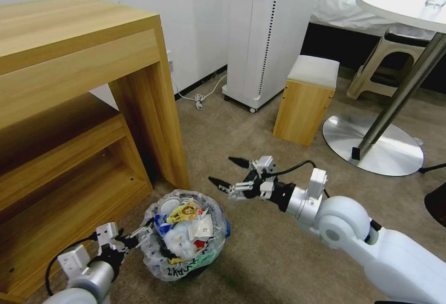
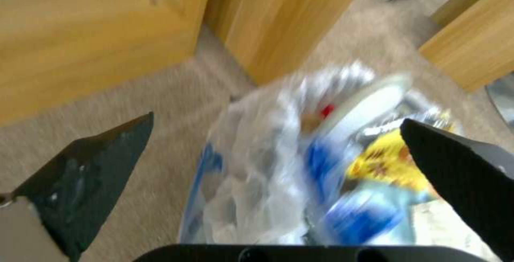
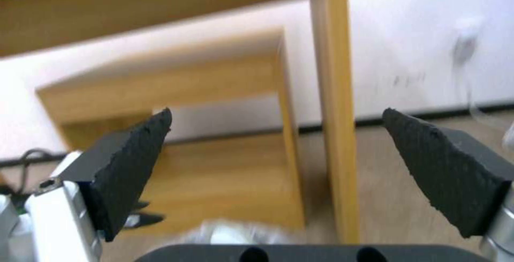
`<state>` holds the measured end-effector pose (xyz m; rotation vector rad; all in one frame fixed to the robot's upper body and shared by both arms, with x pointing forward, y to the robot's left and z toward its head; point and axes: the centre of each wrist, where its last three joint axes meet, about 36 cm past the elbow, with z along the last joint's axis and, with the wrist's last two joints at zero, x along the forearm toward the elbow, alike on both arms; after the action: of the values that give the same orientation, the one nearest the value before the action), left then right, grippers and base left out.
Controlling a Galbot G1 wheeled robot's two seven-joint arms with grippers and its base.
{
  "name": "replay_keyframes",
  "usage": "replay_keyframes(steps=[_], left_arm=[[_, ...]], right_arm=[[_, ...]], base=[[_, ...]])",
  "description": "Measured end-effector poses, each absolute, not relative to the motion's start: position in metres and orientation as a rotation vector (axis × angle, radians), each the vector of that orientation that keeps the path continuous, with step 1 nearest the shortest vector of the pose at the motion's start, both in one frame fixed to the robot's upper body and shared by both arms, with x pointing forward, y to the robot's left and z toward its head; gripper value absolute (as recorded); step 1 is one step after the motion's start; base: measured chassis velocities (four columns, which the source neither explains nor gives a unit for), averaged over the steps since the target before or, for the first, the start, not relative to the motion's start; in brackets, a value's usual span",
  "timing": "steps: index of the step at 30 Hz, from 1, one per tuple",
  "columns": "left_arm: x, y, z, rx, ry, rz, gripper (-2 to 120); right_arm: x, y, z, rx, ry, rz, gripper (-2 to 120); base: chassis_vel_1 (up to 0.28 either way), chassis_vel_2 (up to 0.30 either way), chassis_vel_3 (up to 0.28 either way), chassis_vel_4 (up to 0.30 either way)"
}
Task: Pick up the trash bin and place the garbage on the floor into it.
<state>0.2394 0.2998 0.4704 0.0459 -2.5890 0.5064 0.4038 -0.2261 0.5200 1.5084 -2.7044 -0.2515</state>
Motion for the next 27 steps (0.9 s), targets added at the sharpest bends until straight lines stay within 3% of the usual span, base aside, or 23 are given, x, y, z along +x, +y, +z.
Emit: replay_keyframes(steps=[8,16,22,23,24,27], left_arm=[[0.218,0.293,0.519,0.009,-2.701,0.415,112],[0.213,0.292,0.522,-0.074,-2.88,0.323,101],[0.21,0.29,0.519,-0.088,-3.088,0.215,100],[0.209,0.289,0.517,-0.045,-3.141,0.21,100],[0.209,0.289,0.517,-0.045,-3.141,0.21,100],[0.21,0.287,0.516,0.002,-3.28,0.055,100]], right_arm=[[0.397,-0.233,0.549,1.415,-2.863,-0.288,100],[0.389,-0.258,0.55,1.187,-3.118,-0.239,100],[0.362,-0.301,0.54,0.679,-3.44,-0.083,100],[0.349,-0.32,0.534,0.432,-3.557,-0.035,100],[0.349,-0.32,0.534,0.432,-3.557,-0.035,100],[0.319,-0.346,0.515,-0.025,-3.686,0.006,100]], base=[[0.0,0.0,0.0,0.0],[0.0,0.0,0.0,0.0],[0.0,0.0,0.0,0.0],[0.0,0.0,0.0,0.0],[0.0,0.0,0.0,0.0],[0.0,0.0,0.0,0.0]])
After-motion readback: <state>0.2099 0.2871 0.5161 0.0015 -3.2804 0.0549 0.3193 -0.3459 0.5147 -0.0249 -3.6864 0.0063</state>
